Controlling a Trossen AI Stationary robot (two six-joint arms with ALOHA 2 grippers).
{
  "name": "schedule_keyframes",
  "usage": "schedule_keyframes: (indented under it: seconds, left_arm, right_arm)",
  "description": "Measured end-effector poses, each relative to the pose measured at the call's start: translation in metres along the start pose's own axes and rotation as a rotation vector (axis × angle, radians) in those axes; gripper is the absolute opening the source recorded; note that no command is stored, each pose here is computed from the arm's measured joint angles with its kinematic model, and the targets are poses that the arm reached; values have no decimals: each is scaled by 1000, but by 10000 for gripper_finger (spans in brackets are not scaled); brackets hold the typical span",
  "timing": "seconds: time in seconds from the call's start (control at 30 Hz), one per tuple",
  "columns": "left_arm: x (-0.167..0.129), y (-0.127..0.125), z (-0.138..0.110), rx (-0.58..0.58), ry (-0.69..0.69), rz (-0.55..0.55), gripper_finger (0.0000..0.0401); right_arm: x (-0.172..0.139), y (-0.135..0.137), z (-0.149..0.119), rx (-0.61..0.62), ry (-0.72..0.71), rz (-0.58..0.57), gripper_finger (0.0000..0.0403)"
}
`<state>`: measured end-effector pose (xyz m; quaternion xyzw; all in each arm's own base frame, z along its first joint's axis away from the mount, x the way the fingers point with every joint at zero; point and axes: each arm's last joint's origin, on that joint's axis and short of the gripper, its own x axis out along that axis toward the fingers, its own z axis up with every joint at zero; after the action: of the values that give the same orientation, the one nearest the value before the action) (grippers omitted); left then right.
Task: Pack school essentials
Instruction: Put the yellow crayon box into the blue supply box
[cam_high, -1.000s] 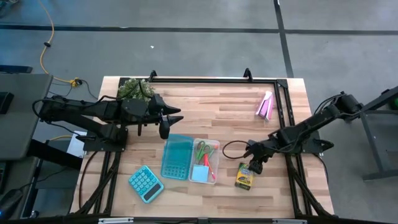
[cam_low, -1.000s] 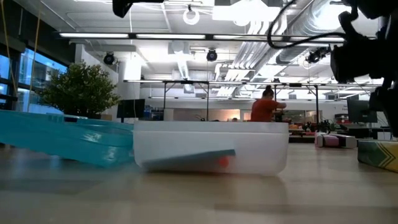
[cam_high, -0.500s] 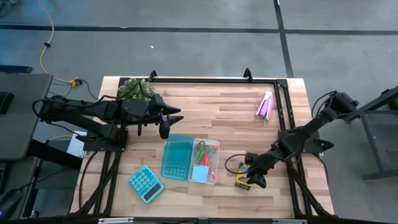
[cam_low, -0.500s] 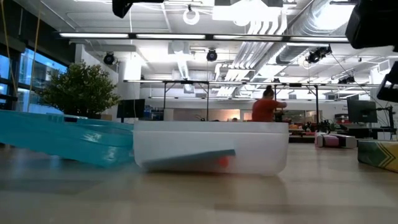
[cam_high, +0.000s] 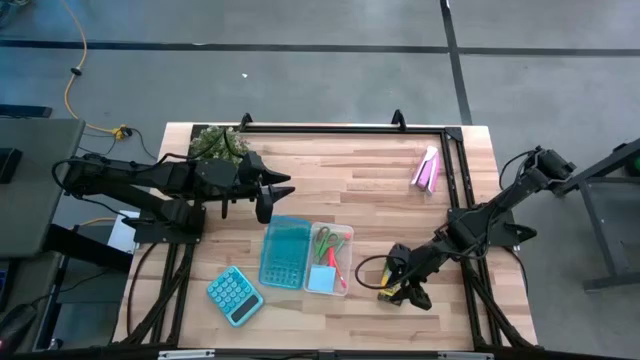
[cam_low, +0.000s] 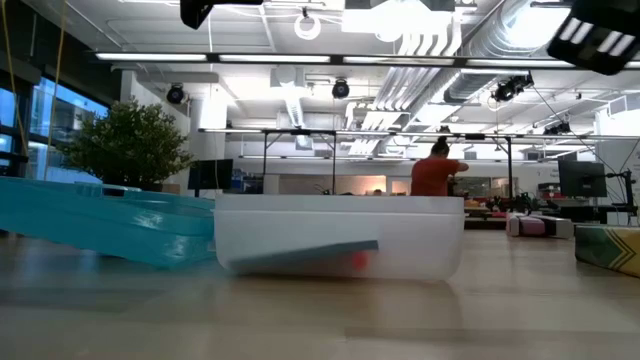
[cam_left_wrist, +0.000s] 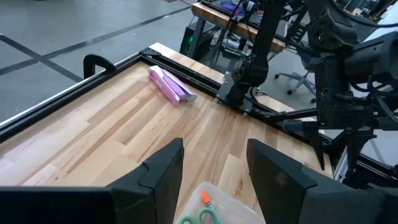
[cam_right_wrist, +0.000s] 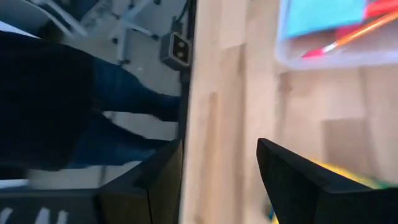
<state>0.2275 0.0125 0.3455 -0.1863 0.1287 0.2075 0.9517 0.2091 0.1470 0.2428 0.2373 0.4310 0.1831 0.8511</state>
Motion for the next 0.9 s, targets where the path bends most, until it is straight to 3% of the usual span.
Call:
schedule_keyframes:
  seconds: [0.1,0.33,0.47,0.7,0.9]
  left_arm:
    - [0,0,0,0,0,0,165]
    - [0,0,0,1,0,0,165]
    - [0,0,0,2,0,0,165]
    - [0,0,0,0,7,-14,165]
    - [0,0,0,3,9,-20,165]
  right_arm:
    - [-2,2,5,-34,-59,-55,201]
    - [-3,-2,9,90,-91,-76,209]
    - [-4,-6,9,109,-30,-46,252]
    - [-5,-15,10,162,23,-66,379]
    - [-6,-20,6,244,36,-134,385]
